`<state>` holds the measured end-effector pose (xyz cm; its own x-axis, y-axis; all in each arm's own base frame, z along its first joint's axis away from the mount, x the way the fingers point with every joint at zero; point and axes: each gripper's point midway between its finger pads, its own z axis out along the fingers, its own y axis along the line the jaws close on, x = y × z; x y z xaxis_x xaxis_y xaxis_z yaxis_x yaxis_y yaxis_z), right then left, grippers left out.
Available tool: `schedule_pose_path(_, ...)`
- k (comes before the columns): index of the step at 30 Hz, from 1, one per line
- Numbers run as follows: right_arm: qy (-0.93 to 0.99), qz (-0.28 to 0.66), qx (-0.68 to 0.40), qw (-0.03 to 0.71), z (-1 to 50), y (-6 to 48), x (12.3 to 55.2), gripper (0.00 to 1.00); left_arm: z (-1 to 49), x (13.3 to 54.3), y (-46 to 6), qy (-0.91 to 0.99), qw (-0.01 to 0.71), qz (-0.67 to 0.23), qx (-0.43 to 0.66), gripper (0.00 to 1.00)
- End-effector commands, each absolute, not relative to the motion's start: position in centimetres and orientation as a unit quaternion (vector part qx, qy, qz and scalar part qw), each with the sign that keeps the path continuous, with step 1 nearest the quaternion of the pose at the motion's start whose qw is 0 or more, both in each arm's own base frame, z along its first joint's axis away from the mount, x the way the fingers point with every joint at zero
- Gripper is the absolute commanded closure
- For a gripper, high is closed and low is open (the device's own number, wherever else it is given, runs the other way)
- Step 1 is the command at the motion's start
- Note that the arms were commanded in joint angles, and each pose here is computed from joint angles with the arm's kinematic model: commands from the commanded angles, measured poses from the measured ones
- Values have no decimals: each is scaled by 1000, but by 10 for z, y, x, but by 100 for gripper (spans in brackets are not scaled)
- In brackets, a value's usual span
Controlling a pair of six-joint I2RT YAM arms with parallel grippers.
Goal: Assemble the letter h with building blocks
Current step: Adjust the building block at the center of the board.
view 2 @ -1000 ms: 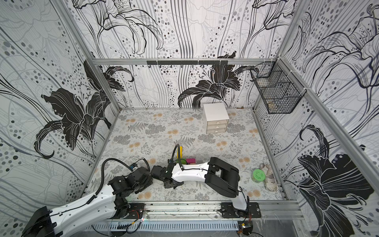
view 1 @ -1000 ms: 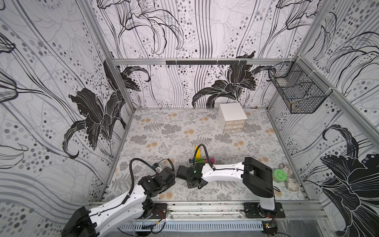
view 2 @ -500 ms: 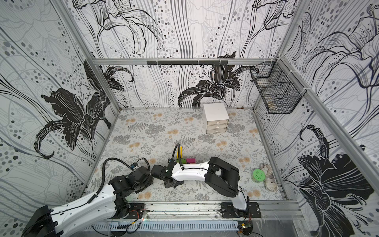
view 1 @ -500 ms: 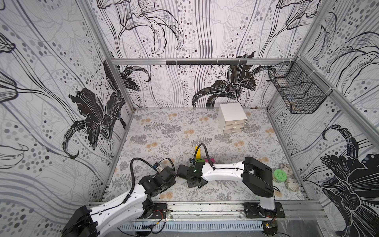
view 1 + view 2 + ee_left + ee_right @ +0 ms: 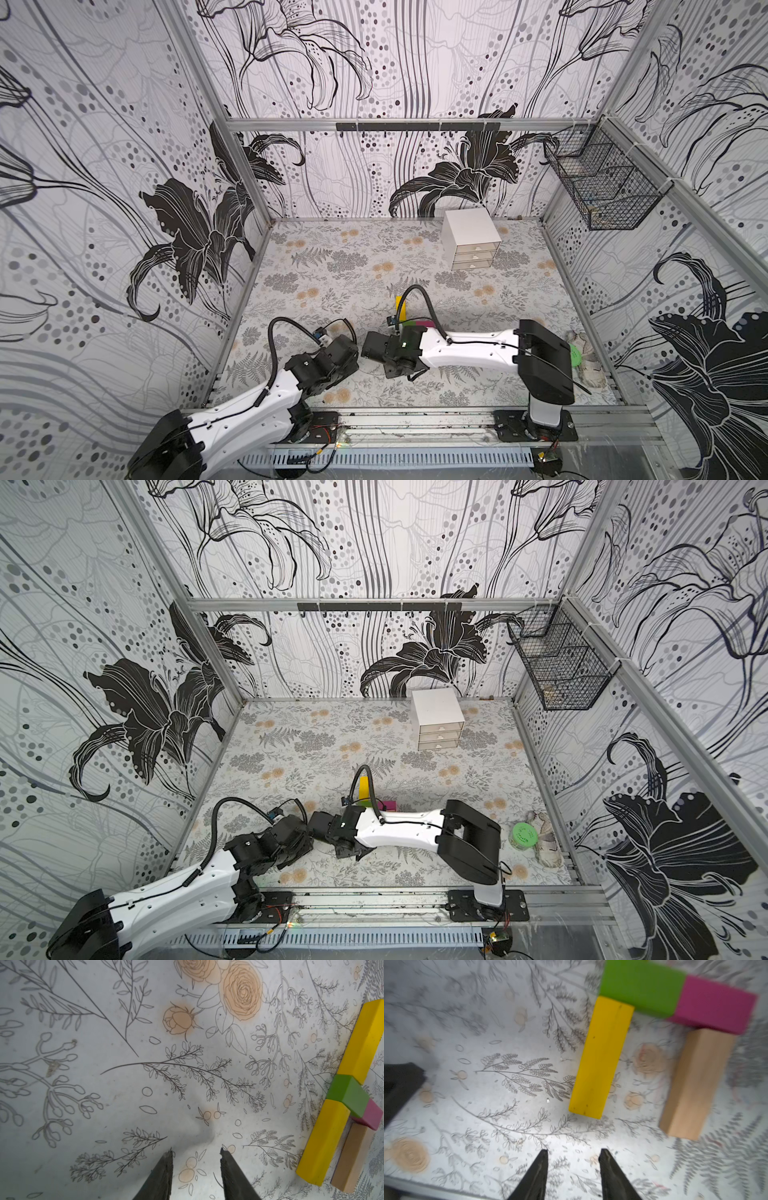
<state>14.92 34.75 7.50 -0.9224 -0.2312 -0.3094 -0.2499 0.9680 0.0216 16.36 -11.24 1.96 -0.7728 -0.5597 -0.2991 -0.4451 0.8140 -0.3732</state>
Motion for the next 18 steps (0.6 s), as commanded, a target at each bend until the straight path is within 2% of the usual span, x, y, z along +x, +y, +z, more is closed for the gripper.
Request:
schedule_pose_path(1,979,-41,-89,181,100,286,172,52,16,161,-114,937,190,-138,-260,59)
schedule_pose_path(3,981,-50,-70,172,96,263,182,38,17,161,-115,936,191,-140,-259,59)
schedule_pose_path(7,984,-63,-50,161,88,235,201,27,18,161,-115,937,191,-140,-257,59)
schedule_pose_path(12,988,-67,-42,134,61,228,222,22,17,162,-116,936,191,-141,-259,59)
schedule_pose_path(18,990,-66,-46,113,39,240,233,23,18,163,-117,938,190,-139,-256,59)
